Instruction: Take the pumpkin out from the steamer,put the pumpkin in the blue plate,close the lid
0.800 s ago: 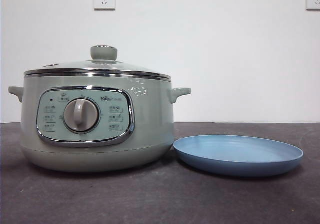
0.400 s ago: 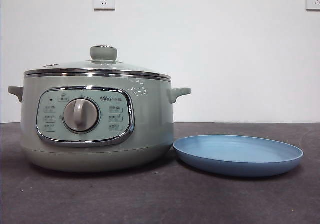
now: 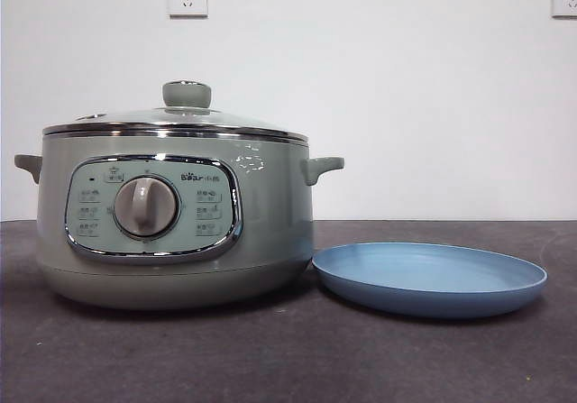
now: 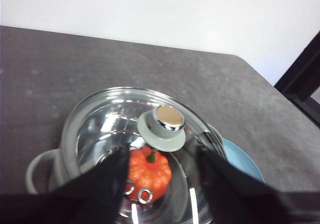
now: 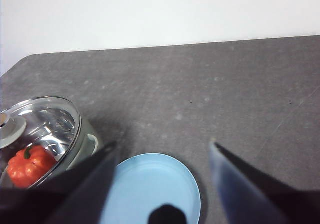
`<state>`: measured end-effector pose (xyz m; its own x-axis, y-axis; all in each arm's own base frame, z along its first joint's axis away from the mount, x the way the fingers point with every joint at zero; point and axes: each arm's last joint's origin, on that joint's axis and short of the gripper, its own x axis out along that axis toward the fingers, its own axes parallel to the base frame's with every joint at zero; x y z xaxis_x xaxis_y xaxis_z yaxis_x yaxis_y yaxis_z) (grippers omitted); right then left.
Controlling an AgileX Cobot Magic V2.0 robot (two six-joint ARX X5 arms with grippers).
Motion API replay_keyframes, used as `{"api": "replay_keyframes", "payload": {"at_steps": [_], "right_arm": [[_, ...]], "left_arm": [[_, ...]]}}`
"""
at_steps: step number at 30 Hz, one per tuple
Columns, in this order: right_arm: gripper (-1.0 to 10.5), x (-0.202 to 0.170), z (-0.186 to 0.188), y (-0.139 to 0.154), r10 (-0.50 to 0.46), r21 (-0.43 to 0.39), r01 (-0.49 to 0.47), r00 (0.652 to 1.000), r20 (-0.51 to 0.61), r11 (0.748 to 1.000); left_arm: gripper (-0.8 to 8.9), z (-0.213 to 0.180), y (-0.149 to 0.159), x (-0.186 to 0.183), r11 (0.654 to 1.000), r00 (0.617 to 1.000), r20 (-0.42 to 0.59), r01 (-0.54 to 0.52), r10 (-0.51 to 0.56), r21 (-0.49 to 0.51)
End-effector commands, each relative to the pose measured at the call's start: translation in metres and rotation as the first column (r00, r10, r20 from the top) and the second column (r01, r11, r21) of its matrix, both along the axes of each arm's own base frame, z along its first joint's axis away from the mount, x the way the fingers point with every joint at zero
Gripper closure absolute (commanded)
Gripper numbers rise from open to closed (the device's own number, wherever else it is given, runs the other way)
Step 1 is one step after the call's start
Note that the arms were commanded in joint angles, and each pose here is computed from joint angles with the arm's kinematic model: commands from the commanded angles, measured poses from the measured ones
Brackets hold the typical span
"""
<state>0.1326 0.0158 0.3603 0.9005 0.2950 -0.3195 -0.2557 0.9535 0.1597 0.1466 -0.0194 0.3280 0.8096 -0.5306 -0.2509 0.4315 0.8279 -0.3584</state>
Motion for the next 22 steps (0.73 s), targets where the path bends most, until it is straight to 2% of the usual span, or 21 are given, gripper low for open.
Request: {"api": "replay_keyframes", "payload": {"at_steps": [1,5,10,15,22], "right_arm": [[5.6,0.002,0.0,0.0,0.005,-0.007,-0.005,1.0,0.0,1.0],[5.6,0.002,0.0,0.0,0.005,-0.006,-0.005,1.0,-0.006,1.0],[5.6,0.003,-0.001,0.0,0.005,-0.006,-0.005,1.0,-0.009,1.0],[5.6,0.002,-0.002,0.0,0.005,-0.007,-0.005,1.0,-0.022,1.0],[5.6,0.002,-0.003,0.0,0.005,-0.009,-0.005,0.999,-0.04,1.0]], "left_arm": [[4.36,0.003,-0.003,0.005,1.0,1.0,0.018,0.021,-0.021,0.015],[4.37,0.013,-0.011,0.021,0.998,0.998,-0.002,0.064,-0.064,0.022],[4.37,0.027,-0.03,0.046,0.989,0.997,-0.033,0.076,-0.072,0.13],[4.37,0.032,-0.059,0.072,0.961,0.994,-0.069,0.101,-0.086,0.256],[4.38,0.012,-0.095,0.1,0.923,0.985,-0.14,0.147,-0.102,0.357]]}}
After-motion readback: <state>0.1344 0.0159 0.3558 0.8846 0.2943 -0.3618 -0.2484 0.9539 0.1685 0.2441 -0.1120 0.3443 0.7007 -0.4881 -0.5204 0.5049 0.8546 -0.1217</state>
